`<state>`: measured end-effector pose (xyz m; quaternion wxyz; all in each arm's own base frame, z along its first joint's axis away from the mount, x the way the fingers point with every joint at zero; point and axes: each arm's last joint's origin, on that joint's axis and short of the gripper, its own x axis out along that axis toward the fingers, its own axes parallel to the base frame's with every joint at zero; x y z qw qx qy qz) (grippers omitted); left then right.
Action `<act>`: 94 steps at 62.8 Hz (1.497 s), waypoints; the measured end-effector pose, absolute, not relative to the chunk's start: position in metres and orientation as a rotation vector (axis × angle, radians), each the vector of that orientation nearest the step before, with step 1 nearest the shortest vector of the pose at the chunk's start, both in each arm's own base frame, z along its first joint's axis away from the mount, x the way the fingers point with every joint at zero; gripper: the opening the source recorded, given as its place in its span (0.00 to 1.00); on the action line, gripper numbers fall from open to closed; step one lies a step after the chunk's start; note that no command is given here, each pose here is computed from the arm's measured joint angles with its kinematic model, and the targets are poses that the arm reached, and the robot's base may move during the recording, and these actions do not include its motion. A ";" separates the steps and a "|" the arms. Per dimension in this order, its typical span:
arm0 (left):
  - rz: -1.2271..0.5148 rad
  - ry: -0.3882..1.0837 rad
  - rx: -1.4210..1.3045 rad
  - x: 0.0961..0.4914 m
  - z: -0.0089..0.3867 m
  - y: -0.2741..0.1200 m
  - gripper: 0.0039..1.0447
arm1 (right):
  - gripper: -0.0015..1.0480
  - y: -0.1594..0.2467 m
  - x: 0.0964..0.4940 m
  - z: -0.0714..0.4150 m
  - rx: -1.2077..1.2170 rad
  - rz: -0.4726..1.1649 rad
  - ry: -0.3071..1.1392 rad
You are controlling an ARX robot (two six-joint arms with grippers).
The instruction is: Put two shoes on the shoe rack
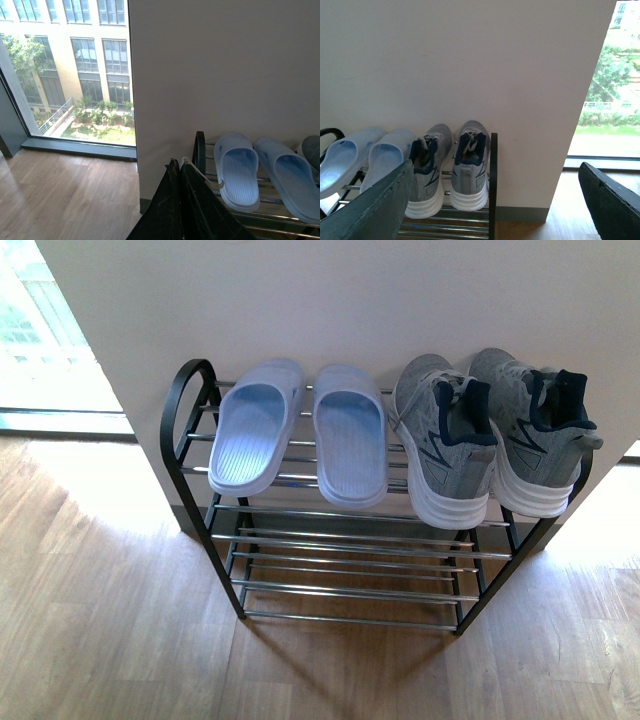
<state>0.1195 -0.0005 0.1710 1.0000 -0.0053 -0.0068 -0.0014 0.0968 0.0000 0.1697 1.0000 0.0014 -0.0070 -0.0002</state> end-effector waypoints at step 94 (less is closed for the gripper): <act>-0.003 0.002 -0.010 0.098 0.167 0.000 0.88 | 0.91 0.000 0.097 0.170 0.003 0.000 -0.014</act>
